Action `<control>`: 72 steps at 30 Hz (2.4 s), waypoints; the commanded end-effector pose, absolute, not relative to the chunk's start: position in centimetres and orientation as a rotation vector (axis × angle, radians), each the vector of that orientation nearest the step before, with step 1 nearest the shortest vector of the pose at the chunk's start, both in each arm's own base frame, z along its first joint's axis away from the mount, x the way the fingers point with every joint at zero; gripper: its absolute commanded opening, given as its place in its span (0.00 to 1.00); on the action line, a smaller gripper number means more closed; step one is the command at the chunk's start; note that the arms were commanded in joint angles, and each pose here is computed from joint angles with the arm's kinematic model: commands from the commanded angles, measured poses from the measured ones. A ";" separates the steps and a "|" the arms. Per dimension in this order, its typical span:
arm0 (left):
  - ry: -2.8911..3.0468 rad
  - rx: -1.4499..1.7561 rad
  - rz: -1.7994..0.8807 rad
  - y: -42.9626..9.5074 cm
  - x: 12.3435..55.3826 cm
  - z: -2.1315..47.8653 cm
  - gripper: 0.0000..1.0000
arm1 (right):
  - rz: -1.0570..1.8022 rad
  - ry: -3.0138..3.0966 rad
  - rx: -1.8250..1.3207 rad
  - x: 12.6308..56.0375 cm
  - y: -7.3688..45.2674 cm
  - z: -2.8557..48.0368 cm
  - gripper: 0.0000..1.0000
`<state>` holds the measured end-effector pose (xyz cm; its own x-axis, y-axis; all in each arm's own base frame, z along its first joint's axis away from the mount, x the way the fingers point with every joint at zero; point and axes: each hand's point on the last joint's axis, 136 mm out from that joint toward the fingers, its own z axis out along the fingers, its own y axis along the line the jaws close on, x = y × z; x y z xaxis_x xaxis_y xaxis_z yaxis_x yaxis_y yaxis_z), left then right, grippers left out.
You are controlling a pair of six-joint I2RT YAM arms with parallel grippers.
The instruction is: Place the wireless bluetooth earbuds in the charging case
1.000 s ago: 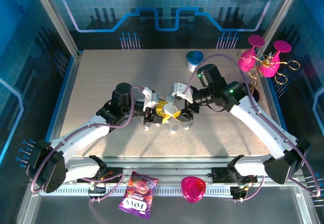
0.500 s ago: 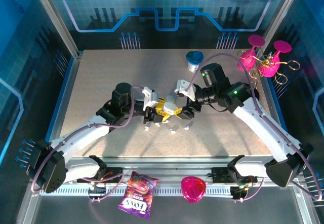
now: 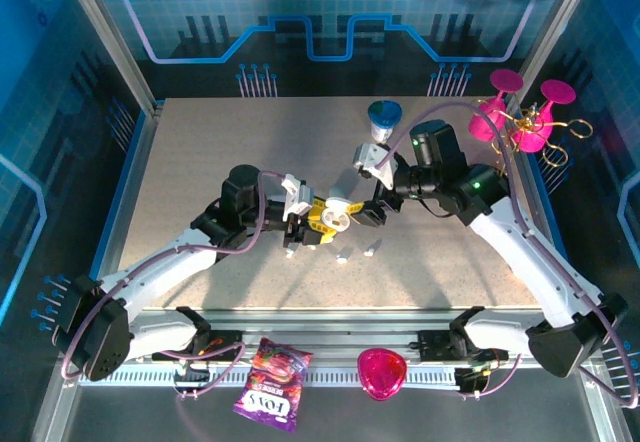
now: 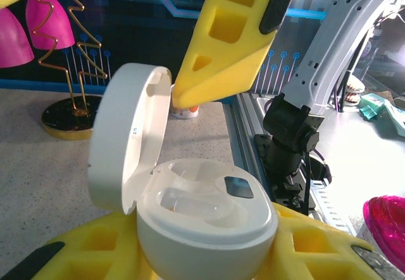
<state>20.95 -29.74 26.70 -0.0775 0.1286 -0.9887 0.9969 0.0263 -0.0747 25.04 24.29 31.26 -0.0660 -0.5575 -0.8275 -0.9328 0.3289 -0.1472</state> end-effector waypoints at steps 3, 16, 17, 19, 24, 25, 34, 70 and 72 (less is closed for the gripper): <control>1.321 1.245 -1.168 -30.0 21.4 26.7 0.32 | 0.712 1.767 -1.129 24.6 23.7 33.7 1.00; 1.290 1.094 -1.092 -28.6 24.3 27.5 0.32 | 0.823 1.946 -0.345 29.0 15.5 29.8 1.00; 1.285 1.090 -1.085 -28.5 24.3 27.8 0.32 | 0.808 1.999 -0.292 29.1 14.9 28.3 1.00; 1.275 1.082 -1.071 -28.2 24.3 28.3 0.32 | 0.796 2.110 -0.222 28.9 14.4 25.1 0.99; 1.243 1.082 -1.058 -27.8 23.7 29.6 0.32 | 0.821 2.310 -0.002 27.9 14.0 18.5 0.91; 1.237 1.087 -1.061 -27.8 23.5 29.8 0.32 | 0.839 2.334 0.050 27.8 14.1 17.4 0.89; 1.214 1.106 -1.074 -27.8 23.0 30.6 0.32 | 0.793 2.598 0.236 24.7 17.8 7.8 0.86; 1.231 1.128 -1.088 -27.9 22.7 29.8 0.32 | 0.453 2.911 0.530 24.8 18.6 1.2 0.18; 1.231 1.128 -1.088 -27.9 22.7 29.9 0.32 | 0.448 2.915 0.528 24.8 18.6 1.1 0.15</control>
